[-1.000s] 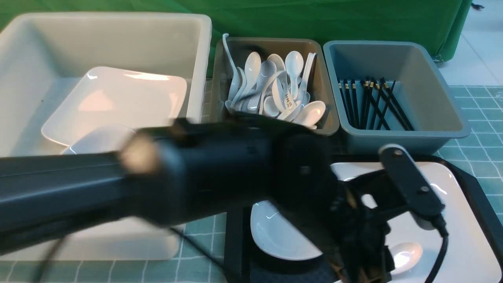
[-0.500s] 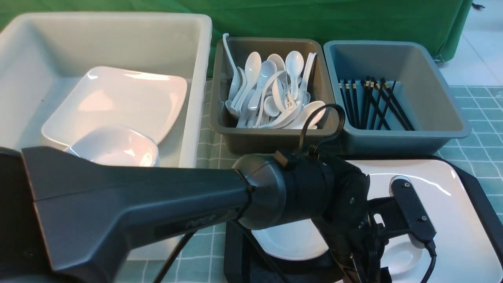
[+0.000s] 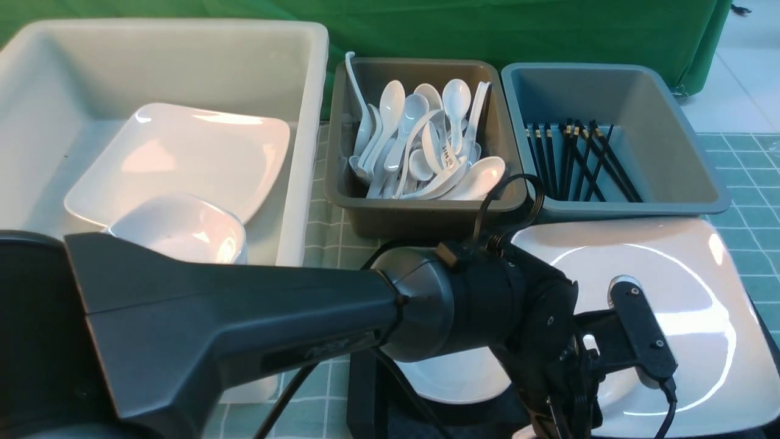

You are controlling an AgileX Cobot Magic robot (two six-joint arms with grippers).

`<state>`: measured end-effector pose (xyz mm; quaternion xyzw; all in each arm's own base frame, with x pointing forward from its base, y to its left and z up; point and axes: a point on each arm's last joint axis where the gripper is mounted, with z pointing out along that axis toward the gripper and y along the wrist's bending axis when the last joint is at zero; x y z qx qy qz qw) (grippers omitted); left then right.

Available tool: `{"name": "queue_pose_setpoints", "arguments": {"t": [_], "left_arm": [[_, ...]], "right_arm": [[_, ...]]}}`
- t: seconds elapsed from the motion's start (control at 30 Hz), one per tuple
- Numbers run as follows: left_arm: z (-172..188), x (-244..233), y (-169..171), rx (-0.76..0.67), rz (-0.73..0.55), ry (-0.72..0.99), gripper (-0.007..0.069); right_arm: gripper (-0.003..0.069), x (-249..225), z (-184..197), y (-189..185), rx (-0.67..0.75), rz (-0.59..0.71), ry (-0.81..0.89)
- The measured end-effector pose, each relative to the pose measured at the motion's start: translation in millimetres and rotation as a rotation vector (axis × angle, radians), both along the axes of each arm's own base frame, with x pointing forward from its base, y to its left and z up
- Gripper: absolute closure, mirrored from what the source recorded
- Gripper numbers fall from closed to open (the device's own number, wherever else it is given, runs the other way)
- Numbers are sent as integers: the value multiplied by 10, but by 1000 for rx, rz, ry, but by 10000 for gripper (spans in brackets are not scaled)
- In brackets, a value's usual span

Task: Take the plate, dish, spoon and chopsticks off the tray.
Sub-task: Use the left arm to grab a soup spoon from the plate, then use the left arm to put the soup spoon into the small storage box in the middle

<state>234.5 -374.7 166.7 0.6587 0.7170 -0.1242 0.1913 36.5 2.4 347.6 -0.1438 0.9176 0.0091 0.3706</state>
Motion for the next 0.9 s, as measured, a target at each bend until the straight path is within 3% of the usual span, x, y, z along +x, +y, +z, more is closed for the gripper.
{"name": "queue_pose_setpoints", "arguments": {"t": [0.1, 0.43, 0.63, 0.73, 0.87, 0.9], "left_arm": [[-18, -11, 16, 23, -8, 11, 556], [240, -52, 62, -8, 3, 14, 582], [605, -100, 123, -83, 16, -18, 585], [890, -63, 247, -122, 67, -81, 585], [1327, 272, 492, -237, 225, -227, 585], [1484, 512, 630, -308, 318, -280, 585]], "right_arm": [[516, 0, 0, 0, 0, 0, 0], [516, 0, 0, 0, 0, 0, 0], [516, 0, 0, 0, -1, 1, 0], [516, 0, 0, 0, -1, 1, 0], [516, 0, 0, 0, 1, -2, 0], [516, 0, 0, 0, 4, -5, 1]]}}
